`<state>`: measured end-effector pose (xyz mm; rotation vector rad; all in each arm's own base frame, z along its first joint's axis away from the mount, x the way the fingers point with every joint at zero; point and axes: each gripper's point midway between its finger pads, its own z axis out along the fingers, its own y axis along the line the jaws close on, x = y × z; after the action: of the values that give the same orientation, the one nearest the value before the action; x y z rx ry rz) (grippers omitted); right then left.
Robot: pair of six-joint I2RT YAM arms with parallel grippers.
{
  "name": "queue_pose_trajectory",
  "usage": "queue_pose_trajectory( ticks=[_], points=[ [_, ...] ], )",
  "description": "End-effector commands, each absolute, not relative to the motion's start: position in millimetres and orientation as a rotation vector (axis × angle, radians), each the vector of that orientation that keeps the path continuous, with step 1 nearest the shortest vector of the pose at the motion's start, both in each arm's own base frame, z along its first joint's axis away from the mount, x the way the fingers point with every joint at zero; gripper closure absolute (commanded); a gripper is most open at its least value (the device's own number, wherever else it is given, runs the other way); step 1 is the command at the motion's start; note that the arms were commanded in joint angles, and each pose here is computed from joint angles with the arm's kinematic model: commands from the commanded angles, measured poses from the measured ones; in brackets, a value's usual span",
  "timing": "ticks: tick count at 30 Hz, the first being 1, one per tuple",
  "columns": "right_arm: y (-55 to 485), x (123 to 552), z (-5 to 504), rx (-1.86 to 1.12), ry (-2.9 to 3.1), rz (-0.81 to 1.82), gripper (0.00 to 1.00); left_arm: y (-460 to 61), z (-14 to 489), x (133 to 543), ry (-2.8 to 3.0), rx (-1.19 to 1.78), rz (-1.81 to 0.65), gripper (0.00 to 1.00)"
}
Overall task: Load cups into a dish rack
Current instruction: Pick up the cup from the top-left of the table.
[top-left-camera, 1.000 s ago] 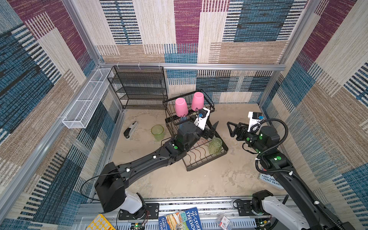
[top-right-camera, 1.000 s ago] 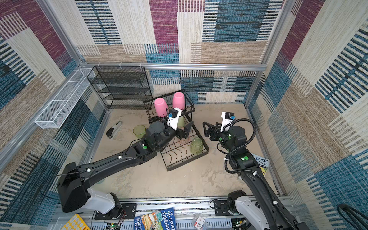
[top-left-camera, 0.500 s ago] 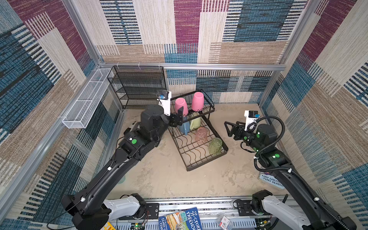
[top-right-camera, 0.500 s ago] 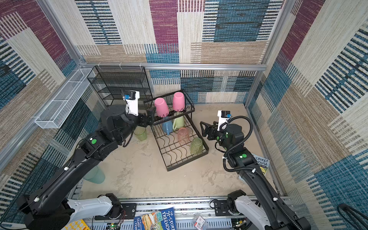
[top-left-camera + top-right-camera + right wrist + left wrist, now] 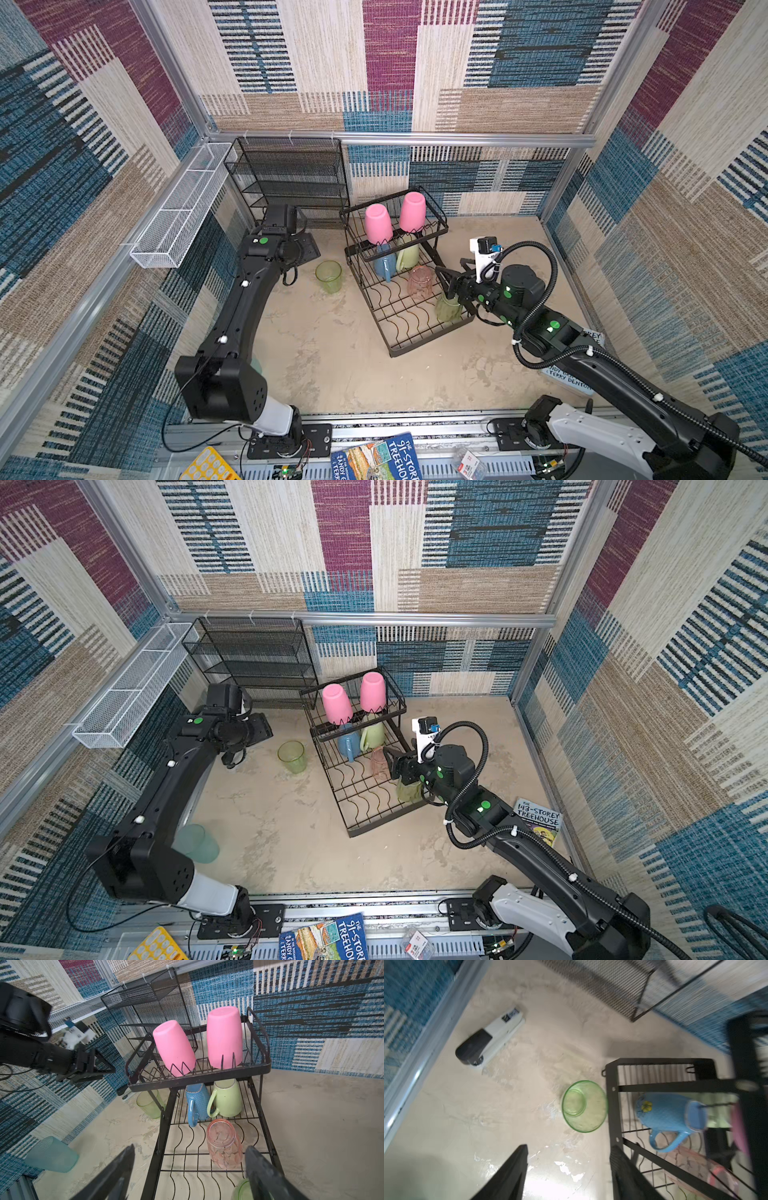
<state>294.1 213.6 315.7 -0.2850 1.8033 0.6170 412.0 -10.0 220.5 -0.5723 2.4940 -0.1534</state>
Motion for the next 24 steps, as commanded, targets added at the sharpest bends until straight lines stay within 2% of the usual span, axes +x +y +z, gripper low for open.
queue_pose_trajectory(
  ticks=[1,9,21,24],
  points=[
    [215.0,295.3,326.4,-0.278,1.764,0.607,0.16,-16.2,192.0,417.3,2.605,-0.626,-0.235,0.37],
    [217.5,289.2,319.9,-0.278,1.777,0.631,0.17,-17.7,137.4,438.5,2.736,-0.670,-0.209,0.45],
    [219.3,287.0,312.5,-0.277,1.792,0.650,0.18,-24.1,95.3,437.7,2.816,-0.651,-0.122,0.50],
    [218.3,286.5,312.5,-0.275,1.794,0.649,0.18,-24.7,86.0,437.9,2.830,-0.654,-0.107,0.54]
  ],
)
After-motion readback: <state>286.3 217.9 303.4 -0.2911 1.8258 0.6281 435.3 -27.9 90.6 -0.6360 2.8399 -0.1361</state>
